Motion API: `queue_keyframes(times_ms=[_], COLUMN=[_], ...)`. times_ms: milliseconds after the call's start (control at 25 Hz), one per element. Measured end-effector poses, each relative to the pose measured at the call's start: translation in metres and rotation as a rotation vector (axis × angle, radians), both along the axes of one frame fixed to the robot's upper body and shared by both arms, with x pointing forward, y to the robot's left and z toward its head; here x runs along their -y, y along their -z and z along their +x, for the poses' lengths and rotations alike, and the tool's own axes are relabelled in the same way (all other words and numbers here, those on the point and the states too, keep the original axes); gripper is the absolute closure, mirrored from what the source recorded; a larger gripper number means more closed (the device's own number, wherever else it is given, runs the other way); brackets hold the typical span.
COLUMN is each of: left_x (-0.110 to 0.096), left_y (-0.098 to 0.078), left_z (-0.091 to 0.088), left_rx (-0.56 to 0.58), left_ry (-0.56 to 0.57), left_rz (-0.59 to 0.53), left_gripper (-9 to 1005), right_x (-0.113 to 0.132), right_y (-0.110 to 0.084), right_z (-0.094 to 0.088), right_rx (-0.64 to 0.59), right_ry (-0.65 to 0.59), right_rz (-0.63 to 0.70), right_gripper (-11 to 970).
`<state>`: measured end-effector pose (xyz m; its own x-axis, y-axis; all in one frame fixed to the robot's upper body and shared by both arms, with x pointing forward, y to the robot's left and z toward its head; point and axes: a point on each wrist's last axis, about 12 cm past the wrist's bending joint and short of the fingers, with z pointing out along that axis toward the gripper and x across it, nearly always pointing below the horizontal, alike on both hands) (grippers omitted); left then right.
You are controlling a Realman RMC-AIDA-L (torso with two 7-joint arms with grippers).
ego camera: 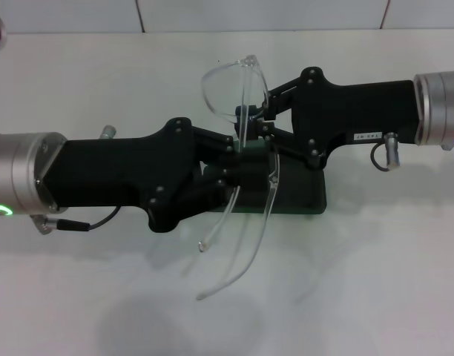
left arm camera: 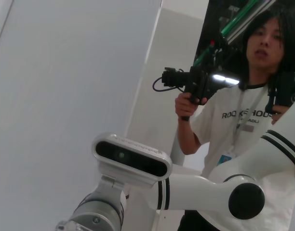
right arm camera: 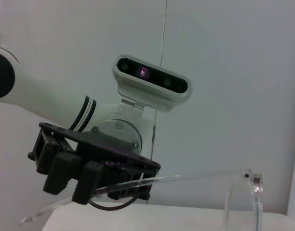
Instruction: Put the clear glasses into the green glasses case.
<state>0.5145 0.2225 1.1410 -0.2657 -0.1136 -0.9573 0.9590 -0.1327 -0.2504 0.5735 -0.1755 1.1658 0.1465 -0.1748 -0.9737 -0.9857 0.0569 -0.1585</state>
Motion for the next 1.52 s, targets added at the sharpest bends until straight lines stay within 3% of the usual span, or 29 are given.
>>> queue_keyframes(times_ms=[600,960,1520], left_x=[0.001,-0.004,-0.001], left_y=[0.005,0.0,0.001], left_z=[0.001,0.003,0.004], left_rx=[-0.047,-0.087,-0.18], left_ry=[-0.002,-0.017,0.009], left_rz=[0.014,-0.016,-0.002], left_gripper=[885,885,886], right_x=[-0.006,-0.004,-0.025], right_y=[0.002,0.013,0.021], right_z=[-0.004,-0.003,0.0], right_rx=[0.013,-0.003,0.044], right_ry=[-0.027,-0.011,-0.009], right_rz=[0.018,-0.003,-0.079], right_gripper=[844,843,842])
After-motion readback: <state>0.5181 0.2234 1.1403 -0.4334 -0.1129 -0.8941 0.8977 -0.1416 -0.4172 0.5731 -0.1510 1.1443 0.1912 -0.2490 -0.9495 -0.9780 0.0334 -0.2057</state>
